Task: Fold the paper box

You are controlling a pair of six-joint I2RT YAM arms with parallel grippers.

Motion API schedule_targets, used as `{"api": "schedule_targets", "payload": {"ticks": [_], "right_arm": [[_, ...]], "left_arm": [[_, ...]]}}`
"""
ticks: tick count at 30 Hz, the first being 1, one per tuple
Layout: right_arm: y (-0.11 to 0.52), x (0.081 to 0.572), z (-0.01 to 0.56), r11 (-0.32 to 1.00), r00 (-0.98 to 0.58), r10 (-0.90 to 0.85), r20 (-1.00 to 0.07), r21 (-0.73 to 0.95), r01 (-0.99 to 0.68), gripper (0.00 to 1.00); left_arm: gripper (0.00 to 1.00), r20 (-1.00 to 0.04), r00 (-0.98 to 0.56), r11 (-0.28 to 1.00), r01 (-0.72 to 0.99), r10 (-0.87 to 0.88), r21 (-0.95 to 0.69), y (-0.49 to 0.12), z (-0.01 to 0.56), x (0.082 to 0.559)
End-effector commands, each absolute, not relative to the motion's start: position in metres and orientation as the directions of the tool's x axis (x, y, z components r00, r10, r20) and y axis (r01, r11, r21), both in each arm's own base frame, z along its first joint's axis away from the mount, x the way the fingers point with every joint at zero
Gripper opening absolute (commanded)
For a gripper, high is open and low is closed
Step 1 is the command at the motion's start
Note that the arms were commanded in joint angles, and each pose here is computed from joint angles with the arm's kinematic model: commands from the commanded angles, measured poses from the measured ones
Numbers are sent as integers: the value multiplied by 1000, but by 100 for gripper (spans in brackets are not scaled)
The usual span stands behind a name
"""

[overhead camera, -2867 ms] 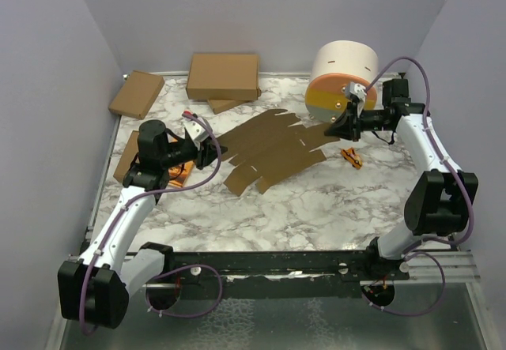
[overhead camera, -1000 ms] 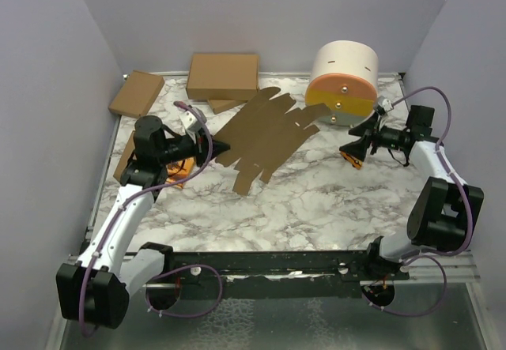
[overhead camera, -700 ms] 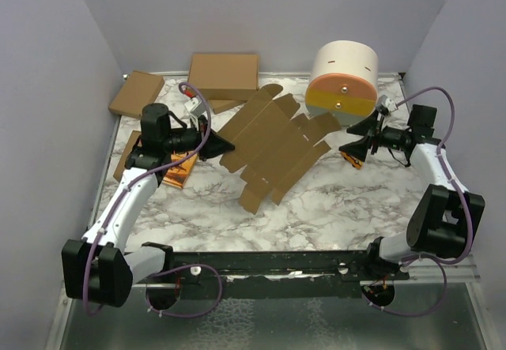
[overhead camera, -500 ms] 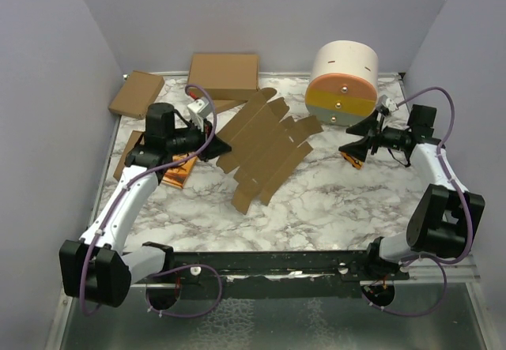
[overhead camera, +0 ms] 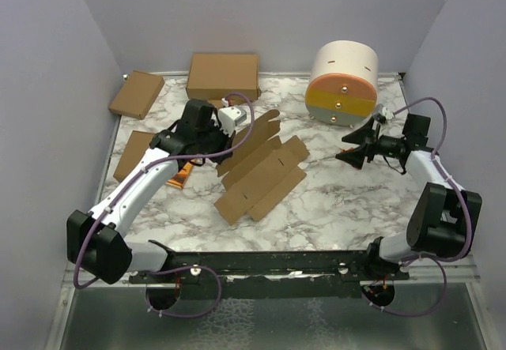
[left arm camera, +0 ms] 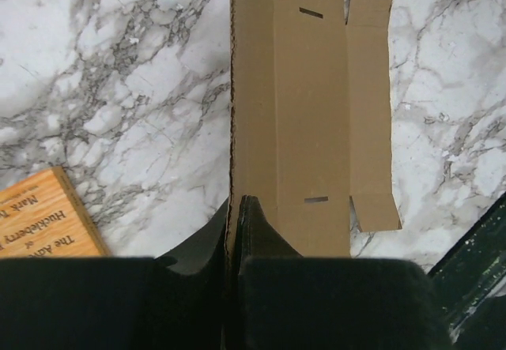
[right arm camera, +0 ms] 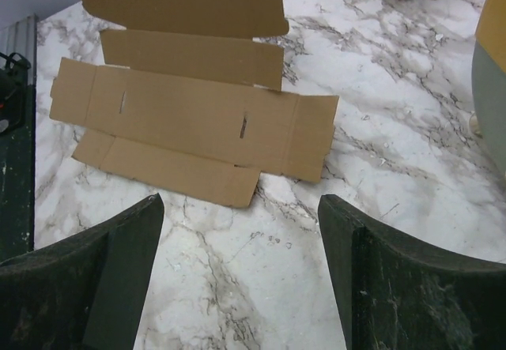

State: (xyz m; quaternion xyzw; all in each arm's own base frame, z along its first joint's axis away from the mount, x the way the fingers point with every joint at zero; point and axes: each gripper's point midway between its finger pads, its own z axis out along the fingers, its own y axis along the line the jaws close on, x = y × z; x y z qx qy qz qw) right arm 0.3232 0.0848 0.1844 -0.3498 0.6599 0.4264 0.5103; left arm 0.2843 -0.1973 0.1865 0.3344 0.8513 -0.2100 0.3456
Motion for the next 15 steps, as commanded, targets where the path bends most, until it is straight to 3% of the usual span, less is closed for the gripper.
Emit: {"api": "schedule_targets", "payload": {"ticks": [1,15], "right_arm": [[95,326,170,395,-195,-63,-979,155,-905,79],[126,345,124,426,-348,-94,-933,278,-861,91]], "left_arm": [[0,-734,-456,687,727,504,20,-197,203,288],[0,-784,-71,484,820,617,307,-224,216,268]]}}
